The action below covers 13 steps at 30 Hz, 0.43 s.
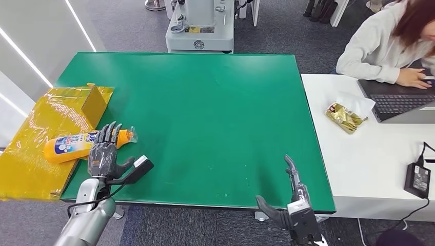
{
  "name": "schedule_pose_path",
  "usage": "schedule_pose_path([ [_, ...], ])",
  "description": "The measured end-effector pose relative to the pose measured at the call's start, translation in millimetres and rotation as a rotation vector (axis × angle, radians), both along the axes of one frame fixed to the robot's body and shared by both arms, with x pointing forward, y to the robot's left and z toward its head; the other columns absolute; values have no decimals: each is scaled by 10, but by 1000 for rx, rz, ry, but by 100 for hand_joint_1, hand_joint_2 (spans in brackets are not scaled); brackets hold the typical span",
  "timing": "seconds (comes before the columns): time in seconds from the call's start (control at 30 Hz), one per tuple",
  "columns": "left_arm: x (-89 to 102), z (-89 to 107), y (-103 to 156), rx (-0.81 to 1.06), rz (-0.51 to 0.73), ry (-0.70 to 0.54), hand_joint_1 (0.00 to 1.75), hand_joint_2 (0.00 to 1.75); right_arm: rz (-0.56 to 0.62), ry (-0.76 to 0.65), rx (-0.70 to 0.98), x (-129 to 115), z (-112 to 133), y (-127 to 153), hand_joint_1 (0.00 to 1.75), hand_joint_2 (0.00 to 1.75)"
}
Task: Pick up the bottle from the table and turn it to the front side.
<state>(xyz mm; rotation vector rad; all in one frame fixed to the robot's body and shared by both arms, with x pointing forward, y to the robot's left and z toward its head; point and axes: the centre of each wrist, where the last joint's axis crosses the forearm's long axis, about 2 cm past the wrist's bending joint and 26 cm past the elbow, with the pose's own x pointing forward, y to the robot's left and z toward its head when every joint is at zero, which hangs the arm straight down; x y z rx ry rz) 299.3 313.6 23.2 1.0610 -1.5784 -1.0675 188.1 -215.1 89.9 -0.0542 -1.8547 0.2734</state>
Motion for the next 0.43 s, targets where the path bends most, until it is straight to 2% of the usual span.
schedule_pose_path([
  [0.1, -74, 111, -253, -35, -56, -105, 0, 175, -3, -25, 23, 32, 12, 18, 0, 175],
  [0.23, -152, 262, -502, -219, -37, -184, 0, 175, -22, -52, 50, 57, 35, 35, 0, 175],
  [0.3, -187, 337, -604, -424, -36, -150, 0, 175, -34, -64, 70, 60, 47, 34, 0, 175],
  [0.4, -270, 425, -822, -830, -113, -33, 0, 175, -41, -80, 104, 63, 54, 34, 0, 175],
  [0.43, -288, 439, -867, -897, -135, -11, 0, 175, -42, -82, 111, 63, 54, 34, 0, 175],
])
